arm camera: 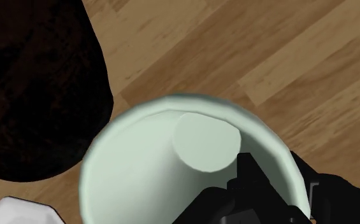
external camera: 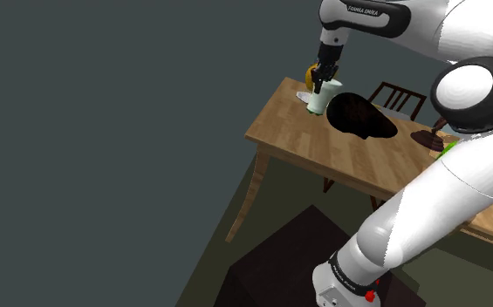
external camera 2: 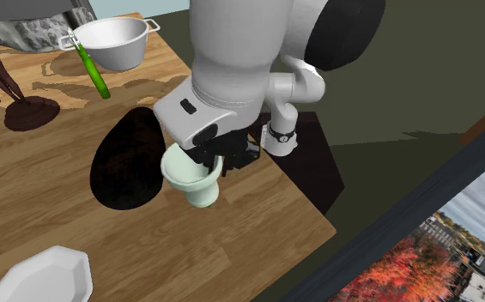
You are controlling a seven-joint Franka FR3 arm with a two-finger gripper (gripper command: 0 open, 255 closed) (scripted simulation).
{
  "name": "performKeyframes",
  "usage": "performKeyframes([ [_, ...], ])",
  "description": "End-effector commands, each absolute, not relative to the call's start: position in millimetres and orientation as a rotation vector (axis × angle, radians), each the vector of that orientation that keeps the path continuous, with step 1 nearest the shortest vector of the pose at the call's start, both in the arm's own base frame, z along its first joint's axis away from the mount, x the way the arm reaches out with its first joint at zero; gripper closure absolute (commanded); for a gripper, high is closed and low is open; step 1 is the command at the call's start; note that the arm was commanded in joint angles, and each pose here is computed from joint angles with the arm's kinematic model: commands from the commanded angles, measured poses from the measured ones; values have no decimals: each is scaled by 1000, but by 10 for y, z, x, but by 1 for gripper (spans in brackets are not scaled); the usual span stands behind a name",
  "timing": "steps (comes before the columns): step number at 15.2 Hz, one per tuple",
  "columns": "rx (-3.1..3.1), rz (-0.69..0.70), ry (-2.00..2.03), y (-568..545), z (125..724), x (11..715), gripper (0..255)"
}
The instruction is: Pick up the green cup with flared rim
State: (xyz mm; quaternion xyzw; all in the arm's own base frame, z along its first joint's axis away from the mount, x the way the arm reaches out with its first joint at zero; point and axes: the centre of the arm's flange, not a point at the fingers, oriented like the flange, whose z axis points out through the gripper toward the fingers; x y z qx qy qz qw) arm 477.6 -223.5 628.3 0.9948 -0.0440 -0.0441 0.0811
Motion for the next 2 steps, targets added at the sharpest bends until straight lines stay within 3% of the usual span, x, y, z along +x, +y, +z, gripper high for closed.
performKeyframes([
  [1, 2973, -132, -132, -2236, 6353, 4764, 255],
  [2, 2973, -132, -132, -2236, 6353, 4764, 255],
])
